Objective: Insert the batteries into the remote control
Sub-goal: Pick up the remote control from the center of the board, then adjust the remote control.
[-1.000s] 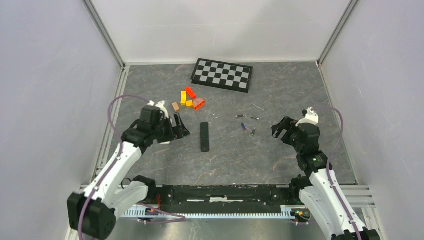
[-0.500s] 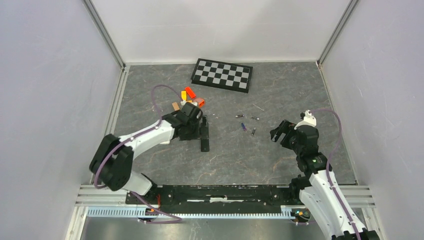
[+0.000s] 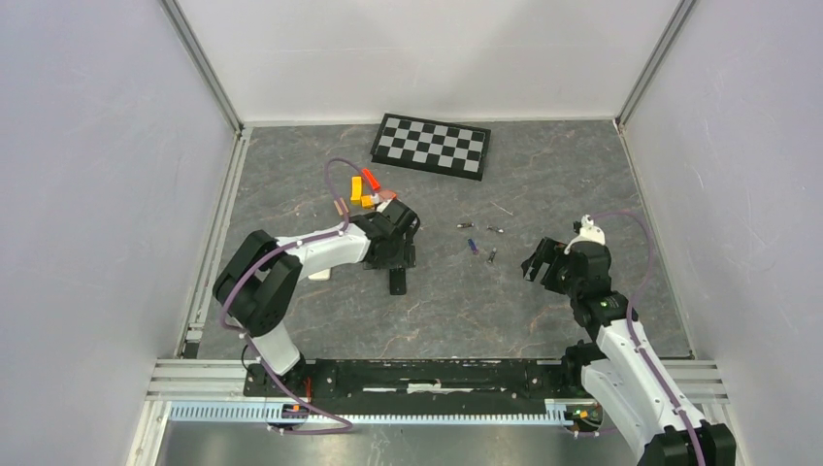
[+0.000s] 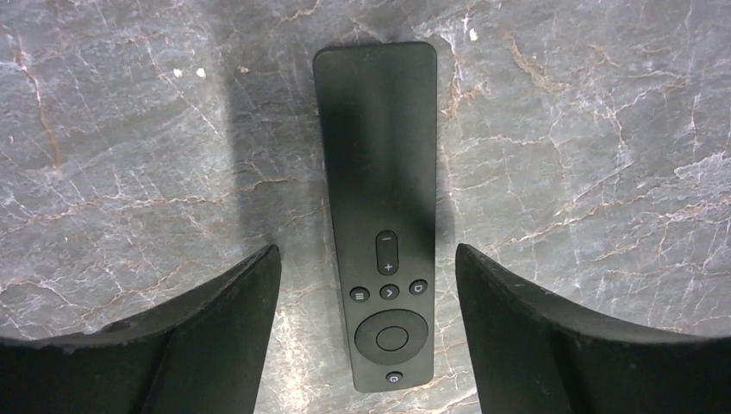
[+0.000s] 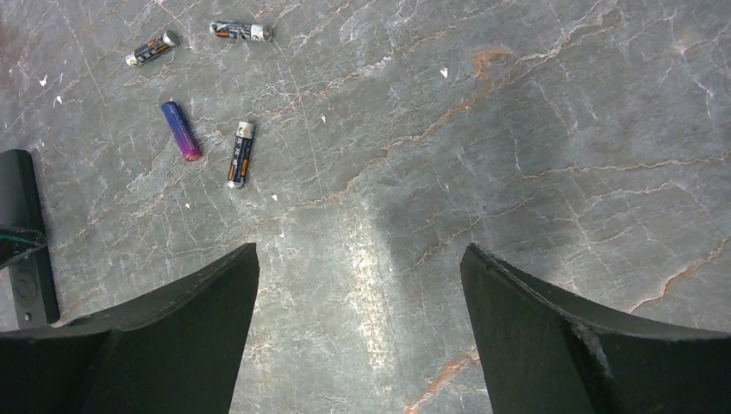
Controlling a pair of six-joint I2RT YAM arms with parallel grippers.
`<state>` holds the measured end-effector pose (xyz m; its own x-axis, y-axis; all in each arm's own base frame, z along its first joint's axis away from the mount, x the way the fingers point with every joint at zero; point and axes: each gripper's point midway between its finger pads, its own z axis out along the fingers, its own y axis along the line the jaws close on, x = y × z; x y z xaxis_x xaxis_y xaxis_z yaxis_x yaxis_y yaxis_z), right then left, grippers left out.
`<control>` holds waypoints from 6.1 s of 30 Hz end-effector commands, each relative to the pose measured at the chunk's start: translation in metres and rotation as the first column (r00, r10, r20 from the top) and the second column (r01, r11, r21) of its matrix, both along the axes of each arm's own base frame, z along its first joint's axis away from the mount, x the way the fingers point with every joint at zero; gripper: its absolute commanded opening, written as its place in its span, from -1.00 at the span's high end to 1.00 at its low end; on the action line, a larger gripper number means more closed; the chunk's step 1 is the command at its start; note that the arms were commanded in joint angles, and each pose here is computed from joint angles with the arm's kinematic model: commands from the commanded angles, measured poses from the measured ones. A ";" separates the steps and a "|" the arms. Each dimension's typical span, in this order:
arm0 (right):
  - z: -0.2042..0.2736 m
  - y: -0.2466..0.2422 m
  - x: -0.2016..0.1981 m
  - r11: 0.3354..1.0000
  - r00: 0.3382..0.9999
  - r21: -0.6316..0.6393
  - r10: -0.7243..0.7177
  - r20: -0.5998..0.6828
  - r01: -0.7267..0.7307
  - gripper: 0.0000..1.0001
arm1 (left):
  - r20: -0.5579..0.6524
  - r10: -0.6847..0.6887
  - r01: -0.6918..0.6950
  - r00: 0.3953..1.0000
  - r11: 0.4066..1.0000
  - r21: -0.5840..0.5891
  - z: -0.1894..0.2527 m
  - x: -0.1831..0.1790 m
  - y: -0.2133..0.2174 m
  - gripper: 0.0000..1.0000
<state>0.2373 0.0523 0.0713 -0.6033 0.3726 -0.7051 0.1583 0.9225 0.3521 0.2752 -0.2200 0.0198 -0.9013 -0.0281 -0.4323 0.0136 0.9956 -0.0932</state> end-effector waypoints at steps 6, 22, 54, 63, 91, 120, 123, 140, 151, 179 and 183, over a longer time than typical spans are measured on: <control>0.014 0.017 0.009 0.993 0.988 0.022 0.109 0.106 -0.112 -0.85 | 0.052 0.039 -0.041 0.998 0.999 0.027 -0.008 0.016 -0.004 -0.19; 0.008 0.034 0.002 0.973 0.971 0.042 0.224 0.081 -0.228 -0.87 | -0.005 -0.023 0.024 1.000 0.985 0.173 -0.026 0.005 0.000 -0.02; 0.183 0.190 -0.035 0.530 0.710 0.506 0.303 0.636 -0.680 -0.96 | 0.322 -0.266 0.401 0.908 0.339 -0.851 0.268 -0.035 -0.157 0.34; 0.220 0.198 -0.051 0.390 0.670 0.564 0.230 0.706 -0.728 -0.85 | 0.353 -0.258 0.404 0.900 0.186 -0.895 0.303 -0.050 -0.154 0.35; 0.207 0.223 -0.030 0.495 0.731 0.552 0.315 0.605 -0.670 0.06 | 0.347 -0.312 0.438 0.884 0.297 -0.849 0.254 -0.061 -0.140 -0.17; 0.192 0.222 -0.037 0.494 0.764 0.587 0.347 0.543 -0.642 -0.96 | 0.136 -0.370 0.259 0.919 0.308 -0.915 0.233 -0.060 -0.142 0.28; 0.188 0.215 -0.031 0.544 0.772 0.560 0.323 0.548 -0.625 -0.96 | 0.119 -0.363 0.236 0.924 0.298 -0.925 0.237 -0.058 -0.138 0.29; 0.238 0.177 0.017 0.790 0.771 0.379 0.176 0.612 -0.482 -0.96 | 0.295 -0.456 0.395 0.840 0.139 -0.908 0.267 -0.082 -0.092 0.32; 0.290 0.202 -0.023 0.472 -0.023 -0.587 0.766 0.642 -0.658 -0.96 | 0.367 -0.552 0.483 0.748 0.073 -0.873 0.274 -0.107 -0.079 0.32; 0.189 0.230 -0.056 -0.277 -0.548 -0.693 0.811 0.203 -0.666 -0.65 | 0.329 -0.708 0.620 0.624 0.193 -0.761 0.214 -0.117 -0.057 0.35; 0.190 0.235 -0.055 -0.285 -0.562 -0.683 0.797 0.221 -0.673 -0.50 | 0.328 -0.710 0.616 0.623 0.186 -0.765 0.215 -0.119 -0.057 0.35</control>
